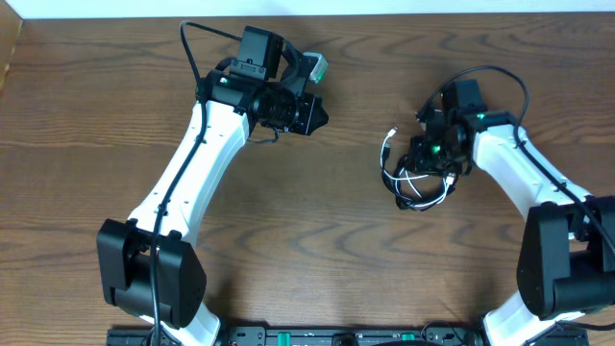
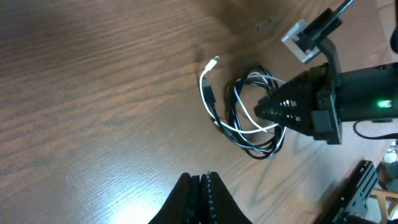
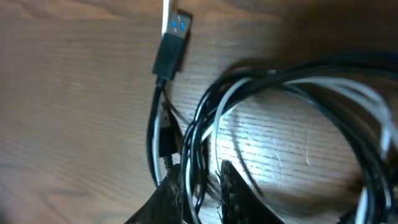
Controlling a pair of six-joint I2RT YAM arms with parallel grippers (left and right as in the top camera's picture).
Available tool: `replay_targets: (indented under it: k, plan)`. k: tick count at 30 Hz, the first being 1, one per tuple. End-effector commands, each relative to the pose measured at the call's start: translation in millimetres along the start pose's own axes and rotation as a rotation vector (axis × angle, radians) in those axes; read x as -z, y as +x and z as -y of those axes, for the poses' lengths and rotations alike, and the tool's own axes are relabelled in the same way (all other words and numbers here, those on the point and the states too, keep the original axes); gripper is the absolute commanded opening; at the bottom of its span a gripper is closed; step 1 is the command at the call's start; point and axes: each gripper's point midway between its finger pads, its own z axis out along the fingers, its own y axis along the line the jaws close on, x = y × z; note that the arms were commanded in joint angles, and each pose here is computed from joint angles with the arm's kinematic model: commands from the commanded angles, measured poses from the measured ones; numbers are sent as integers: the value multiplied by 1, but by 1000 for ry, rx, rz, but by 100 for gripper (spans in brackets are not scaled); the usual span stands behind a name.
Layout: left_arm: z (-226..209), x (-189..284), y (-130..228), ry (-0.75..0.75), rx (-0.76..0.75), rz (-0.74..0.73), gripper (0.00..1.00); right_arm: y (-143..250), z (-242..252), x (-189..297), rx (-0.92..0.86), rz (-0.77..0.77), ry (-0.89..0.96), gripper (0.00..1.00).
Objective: Untangle cables
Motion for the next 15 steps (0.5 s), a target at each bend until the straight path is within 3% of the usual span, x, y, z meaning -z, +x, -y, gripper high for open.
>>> replay_targets:
  k: [1,15]
  plan:
    - [-5,-1,1,-14,14,-7,7,9,-5,-7,61,5,-4,16]
    - [-5,-1,3,-14,26,-13,7,32,21,-37,84,17,104,14]
